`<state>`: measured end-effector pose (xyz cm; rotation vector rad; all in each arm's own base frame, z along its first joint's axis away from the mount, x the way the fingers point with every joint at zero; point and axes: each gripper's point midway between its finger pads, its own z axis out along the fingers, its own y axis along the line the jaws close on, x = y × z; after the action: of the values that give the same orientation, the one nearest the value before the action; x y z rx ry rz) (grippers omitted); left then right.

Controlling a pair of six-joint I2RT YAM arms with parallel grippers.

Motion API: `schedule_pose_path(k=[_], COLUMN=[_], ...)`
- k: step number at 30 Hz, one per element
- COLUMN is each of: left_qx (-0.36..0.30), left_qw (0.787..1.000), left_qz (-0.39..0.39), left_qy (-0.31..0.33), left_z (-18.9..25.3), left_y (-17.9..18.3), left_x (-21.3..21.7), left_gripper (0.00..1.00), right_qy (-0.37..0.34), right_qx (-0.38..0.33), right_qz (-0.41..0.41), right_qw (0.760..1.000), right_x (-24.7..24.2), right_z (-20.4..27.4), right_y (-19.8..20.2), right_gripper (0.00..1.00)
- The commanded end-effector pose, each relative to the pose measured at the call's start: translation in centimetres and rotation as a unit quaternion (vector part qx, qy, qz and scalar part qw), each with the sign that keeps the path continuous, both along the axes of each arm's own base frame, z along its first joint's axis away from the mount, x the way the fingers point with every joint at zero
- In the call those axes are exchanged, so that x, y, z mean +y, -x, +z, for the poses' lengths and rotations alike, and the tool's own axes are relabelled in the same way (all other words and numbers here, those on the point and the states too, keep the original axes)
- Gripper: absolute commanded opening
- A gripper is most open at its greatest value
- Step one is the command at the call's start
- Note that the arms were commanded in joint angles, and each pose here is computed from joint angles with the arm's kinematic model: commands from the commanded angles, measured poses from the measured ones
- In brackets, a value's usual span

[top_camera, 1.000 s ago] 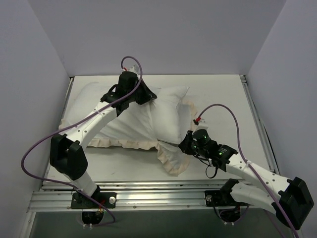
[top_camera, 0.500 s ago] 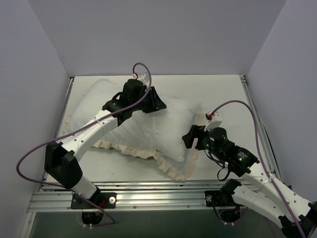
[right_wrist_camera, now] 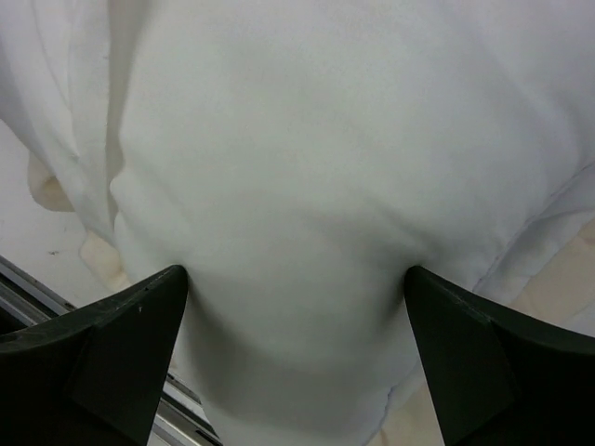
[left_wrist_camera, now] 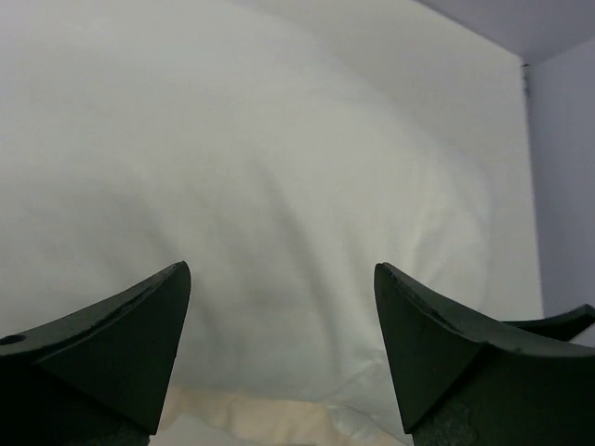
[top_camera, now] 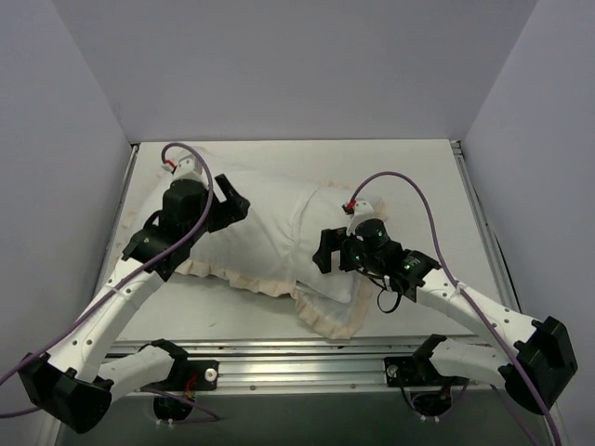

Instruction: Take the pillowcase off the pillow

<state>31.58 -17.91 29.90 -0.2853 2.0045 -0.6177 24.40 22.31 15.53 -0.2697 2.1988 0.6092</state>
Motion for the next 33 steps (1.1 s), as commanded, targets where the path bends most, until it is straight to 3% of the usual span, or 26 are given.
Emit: schedule_pose_path(k=[1,2,5,6,7,9,12,16,20,25,33], left_qx=[0.078,0.089,0.120,0.110,0.131,0.127,0.090,0.035,-0.008,0.046,0.159], left_qw=[0.994,0.992,0.990,0.991,0.989,0.990,0.994,0.999,1.000,0.998,0.981], left_qz=[0.067,0.080,0.074,0.080,0.070,0.061,0.049,0.035,0.009,-0.053,-0.107], left_qy=[-0.037,-0.034,-0.024,-0.011,-0.005,0.018,0.030,0.018,0.006,0.001,0.037], left_z=[-7.3,-8.5,-12.0,-12.0,-13.6,-13.4,-11.3,-7.3,-4.3,-6.9,-12.0], left_y=[0.8,0.5,-0.5,-1.7,-2.3,-3.9,-7.1,-9.1,-8.2,-2.8,6.9], left_x=[4.1,5.1,5.0,5.3,4.7,4.0,3.0,2.9,3.0,2.4,-0.2], left_gripper=[0.88,0.86,0.86,0.86,0.86,0.86,0.86,0.88,0.93,0.96,0.90], right_qy=[-0.002,-0.009,-0.026,-0.031,-0.034,-0.041,-0.041,-0.037,-0.037,-0.027,-0.035], right_qx=[-0.012,-0.013,0.001,0.004,0.007,0.016,0.014,0.004,-0.014,-0.030,-0.052], right_qz=[0.022,0.028,0.035,0.035,0.041,0.041,0.045,0.048,0.043,0.032,0.049], right_qw=[1.000,0.999,0.999,0.999,0.999,0.998,0.998,0.998,0.998,0.999,0.997], right_x=[1.5,1.8,2.4,2.5,2.9,3.2,4.0,4.8,5.8,7.3,8.8], right_z=[-0.9,-1.0,-2.1,-2.3,-2.5,-3.1,-3.0,-2.5,-1.9,-0.7,1.7], right_y=[-0.5,-0.4,0.3,0.5,1.1,1.8,2.9,3.0,1.7,-0.5,-1.4], right_gripper=[0.94,0.90,0.64,0.46,0.38,0.18,0.01,0.00,0.00,0.00,0.00])
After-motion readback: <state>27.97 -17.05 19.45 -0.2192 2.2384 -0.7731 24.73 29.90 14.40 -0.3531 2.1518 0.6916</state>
